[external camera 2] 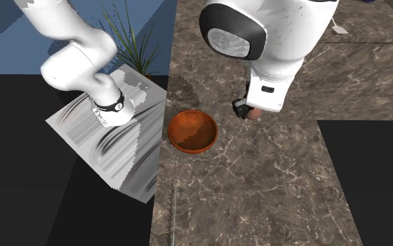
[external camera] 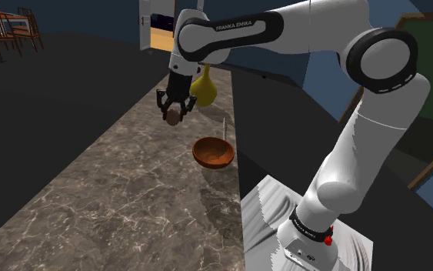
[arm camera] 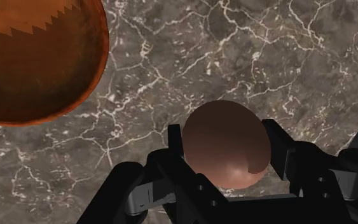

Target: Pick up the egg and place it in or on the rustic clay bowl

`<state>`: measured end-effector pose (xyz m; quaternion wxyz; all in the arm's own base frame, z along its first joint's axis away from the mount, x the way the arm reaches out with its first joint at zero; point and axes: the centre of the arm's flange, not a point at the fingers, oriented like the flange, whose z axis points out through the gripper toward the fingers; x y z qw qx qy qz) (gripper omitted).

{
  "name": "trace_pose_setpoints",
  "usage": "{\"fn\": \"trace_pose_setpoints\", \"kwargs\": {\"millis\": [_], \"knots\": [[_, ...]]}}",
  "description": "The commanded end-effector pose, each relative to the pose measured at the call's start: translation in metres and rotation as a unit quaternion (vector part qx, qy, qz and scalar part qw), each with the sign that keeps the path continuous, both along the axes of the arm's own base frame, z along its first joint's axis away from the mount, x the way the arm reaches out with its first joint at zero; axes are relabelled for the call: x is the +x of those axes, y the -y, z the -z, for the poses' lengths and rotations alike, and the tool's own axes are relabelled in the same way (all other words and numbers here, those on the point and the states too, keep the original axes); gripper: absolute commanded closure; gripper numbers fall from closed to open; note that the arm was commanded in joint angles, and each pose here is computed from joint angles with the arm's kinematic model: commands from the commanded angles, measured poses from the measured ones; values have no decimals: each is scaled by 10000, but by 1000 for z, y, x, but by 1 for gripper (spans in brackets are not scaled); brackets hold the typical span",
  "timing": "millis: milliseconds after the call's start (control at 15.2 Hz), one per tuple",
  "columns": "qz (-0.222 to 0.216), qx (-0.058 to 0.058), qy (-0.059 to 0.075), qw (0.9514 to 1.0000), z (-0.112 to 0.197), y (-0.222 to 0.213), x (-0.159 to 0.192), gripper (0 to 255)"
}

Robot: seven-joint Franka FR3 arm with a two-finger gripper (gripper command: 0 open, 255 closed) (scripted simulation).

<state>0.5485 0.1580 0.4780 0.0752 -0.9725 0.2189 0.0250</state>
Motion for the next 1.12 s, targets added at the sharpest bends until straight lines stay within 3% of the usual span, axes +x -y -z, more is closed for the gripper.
{"fn": "trace_pose_setpoints", "kwargs": {"millis": [0, 726, 1056], "knots": [[-1, 0, 0, 10000, -1, 14, -20, 255], [-1, 0, 0, 10000, -4, 108, -130, 255], [-1, 0, 0, 10000, 17, 114, -137, 255]]}}
